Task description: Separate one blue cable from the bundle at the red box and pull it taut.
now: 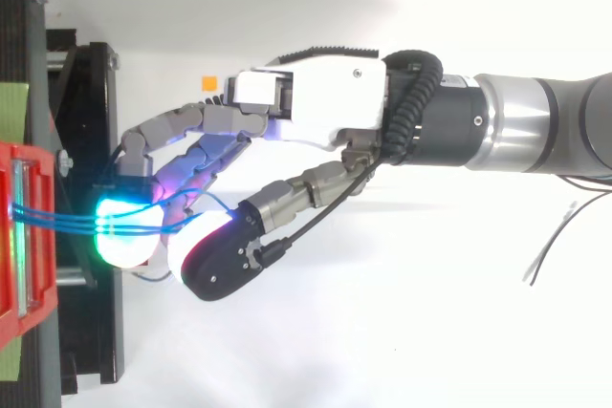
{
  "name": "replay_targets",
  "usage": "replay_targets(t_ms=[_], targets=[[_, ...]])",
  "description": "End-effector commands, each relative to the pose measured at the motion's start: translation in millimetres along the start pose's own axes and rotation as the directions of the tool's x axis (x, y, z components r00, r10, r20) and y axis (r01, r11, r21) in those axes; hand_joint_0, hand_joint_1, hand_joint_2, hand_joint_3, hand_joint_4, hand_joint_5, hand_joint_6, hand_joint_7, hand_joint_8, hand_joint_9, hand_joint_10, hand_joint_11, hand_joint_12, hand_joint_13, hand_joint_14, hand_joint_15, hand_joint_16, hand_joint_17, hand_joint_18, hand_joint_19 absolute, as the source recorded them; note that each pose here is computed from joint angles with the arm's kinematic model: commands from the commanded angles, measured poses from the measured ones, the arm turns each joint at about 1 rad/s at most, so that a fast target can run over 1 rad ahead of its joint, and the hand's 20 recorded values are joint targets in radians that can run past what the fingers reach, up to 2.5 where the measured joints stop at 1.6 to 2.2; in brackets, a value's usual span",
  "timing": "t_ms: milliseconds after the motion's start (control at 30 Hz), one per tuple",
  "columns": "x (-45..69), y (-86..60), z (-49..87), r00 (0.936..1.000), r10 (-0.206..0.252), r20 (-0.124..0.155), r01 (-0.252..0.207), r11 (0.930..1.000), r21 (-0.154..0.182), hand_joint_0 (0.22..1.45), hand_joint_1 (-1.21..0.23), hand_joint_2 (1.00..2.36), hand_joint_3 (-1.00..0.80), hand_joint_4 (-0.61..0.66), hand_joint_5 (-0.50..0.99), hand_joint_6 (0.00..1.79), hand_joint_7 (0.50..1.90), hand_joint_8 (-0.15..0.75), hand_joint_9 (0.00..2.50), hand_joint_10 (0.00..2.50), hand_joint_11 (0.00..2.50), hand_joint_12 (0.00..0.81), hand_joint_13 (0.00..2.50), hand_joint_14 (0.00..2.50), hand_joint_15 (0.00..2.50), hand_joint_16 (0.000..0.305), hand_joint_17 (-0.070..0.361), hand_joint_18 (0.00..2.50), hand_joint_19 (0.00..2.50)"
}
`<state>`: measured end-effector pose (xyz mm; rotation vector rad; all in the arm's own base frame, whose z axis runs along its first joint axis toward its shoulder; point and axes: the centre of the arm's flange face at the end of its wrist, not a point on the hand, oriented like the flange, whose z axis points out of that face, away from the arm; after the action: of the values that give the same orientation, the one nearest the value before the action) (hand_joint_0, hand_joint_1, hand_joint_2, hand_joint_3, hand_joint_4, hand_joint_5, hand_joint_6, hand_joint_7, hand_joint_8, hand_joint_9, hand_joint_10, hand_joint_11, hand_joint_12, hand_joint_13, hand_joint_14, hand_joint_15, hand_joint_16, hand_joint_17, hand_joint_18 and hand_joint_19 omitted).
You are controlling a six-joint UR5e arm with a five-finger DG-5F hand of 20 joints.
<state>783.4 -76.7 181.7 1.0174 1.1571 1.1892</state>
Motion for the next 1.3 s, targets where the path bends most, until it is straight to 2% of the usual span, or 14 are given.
replay_targets(t_ms=[0, 300, 667, 900, 1267], targets=[[-0.2, 1.6, 1.0, 0.9999, -0.016, -0.001, 0.016, 0.9999, -0.005, 0.56, -0.57, 1.00, -0.44, 0.06, -0.16, 0.58, 1.02, 0.227, 0.71, 0.02, 0.58, 0.326, 0.89, 0.02, 0.60, 0.056, 0.125, 0.66, 0.67], [0.9, 4.4, 3.3, 0.9998, -0.018, -0.003, 0.018, 0.9998, -0.013, 0.57, -0.60, 1.01, -0.40, 0.04, -0.17, 0.64, 0.94, 0.224, 0.72, 0.02, 0.59, 0.325, 0.89, 0.02, 0.60, 0.055, 0.125, 0.67, 0.67], [-2.1, 8.5, 6.2, 0.9998, -0.018, -0.006, 0.018, 0.9996, -0.022, 0.58, -0.52, 1.01, -0.40, 0.05, -0.17, 0.70, 0.85, 0.228, 0.74, 0.02, 0.64, 0.327, 0.90, 0.02, 0.62, 0.055, 0.125, 0.68, 0.71], [-2.8, 8.6, 6.9, 0.9998, -0.018, -0.009, 0.018, 0.9995, -0.024, 0.59, -0.45, 1.01, -0.42, 0.06, -0.16, 0.72, 0.86, 0.236, 0.80, 0.02, 0.64, 0.334, 0.93, 0.02, 0.62, 0.055, 0.125, 0.70, 0.72], [-4.1, 10.5, 7.6, 0.9998, -0.018, -0.008, 0.018, 0.9994, -0.029, 0.61, -0.53, 1.01, -0.23, 0.07, -0.16, 0.79, 0.80, 0.261, 0.87, 0.02, 0.70, 0.352, 0.99, 0.02, 0.63, 0.058, 0.131, 0.78, 0.70]])
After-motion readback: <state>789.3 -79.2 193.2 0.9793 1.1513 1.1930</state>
